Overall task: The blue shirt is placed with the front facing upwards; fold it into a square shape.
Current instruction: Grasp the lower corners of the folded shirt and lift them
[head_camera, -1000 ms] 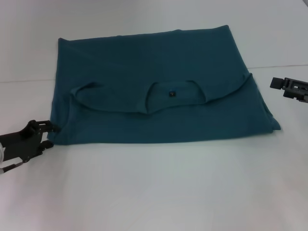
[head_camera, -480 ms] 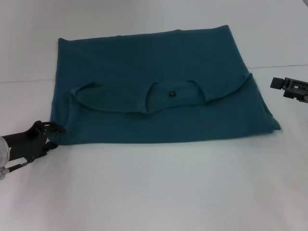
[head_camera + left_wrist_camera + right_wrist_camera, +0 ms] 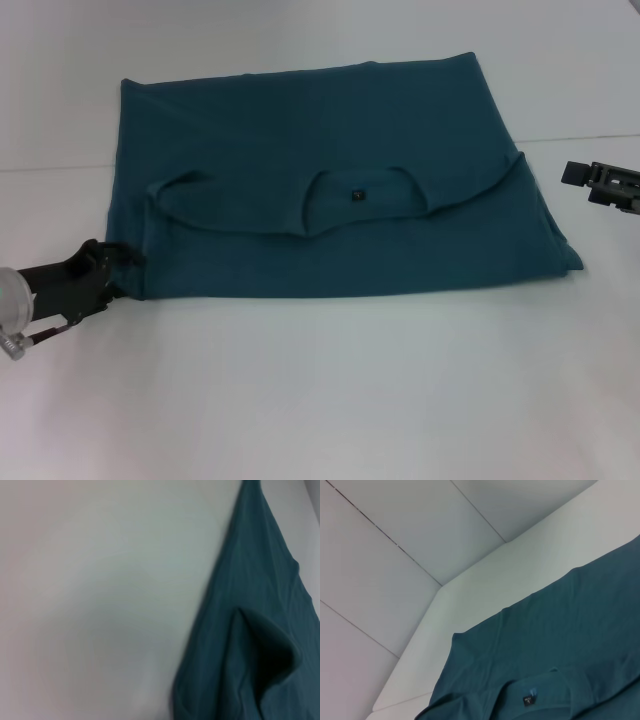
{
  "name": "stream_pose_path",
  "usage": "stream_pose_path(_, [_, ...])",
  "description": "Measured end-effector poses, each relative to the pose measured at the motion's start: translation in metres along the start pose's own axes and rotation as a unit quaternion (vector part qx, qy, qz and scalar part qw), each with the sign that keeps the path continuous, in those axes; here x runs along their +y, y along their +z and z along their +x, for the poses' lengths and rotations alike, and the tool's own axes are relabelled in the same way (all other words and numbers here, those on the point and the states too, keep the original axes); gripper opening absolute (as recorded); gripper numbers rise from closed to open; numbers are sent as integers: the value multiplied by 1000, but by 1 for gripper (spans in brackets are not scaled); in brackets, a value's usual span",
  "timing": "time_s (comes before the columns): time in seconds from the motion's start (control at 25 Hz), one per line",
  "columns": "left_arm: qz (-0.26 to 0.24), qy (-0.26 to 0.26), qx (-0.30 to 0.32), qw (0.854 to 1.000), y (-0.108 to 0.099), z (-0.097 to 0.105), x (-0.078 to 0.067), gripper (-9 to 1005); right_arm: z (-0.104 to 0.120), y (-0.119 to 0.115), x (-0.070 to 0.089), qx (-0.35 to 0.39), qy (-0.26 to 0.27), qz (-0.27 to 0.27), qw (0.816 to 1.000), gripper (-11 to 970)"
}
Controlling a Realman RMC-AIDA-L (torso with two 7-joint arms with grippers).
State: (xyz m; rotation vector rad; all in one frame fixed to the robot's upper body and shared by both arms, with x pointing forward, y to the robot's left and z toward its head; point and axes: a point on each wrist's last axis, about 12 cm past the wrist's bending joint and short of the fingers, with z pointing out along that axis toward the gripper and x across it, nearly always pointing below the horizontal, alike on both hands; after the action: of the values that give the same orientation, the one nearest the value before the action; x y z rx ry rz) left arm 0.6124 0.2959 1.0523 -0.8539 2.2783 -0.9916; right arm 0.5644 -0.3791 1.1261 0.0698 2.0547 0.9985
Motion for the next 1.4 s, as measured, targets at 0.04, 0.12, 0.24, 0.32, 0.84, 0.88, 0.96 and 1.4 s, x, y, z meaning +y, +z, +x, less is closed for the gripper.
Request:
stream_pose_path(0.04, [0,1,1,1000,1,0,-1,519,0,0,0,0,0,0,1000,848])
stream_pose_path(0.12, [1,3,3,1000,2,1,-3,519,0,0,0,0,0,-1,1000,847])
stream_pose_path(0.24, [0,4,4,1000,3,1,-4,520,0,-1,0,-2,1,-2,1000,845])
stream_pose_path(0.32, [1,4,4,1000,3,1,-4,520,-1,-2,0,-5,3,-3,1000,844])
stream_pose_path(0.84, [2,33,15,999,3,3,-7,520,-1,-5,0,-9,5,-7,1000,836])
stream_pose_path(0.88, [3,41,18,999,3,2,-8,520,-1,-5,0,-9,5,-8,1000,835])
stream_pose_path(0.96, [3,54,23,998,3,2,-10,521,-1,-5,0,-10,6,-9,1000,834])
stream_pose_path(1.4, [-18,85,25,996,1,0,-9,521,-1,-7,0,-12,8,-10,1000,827])
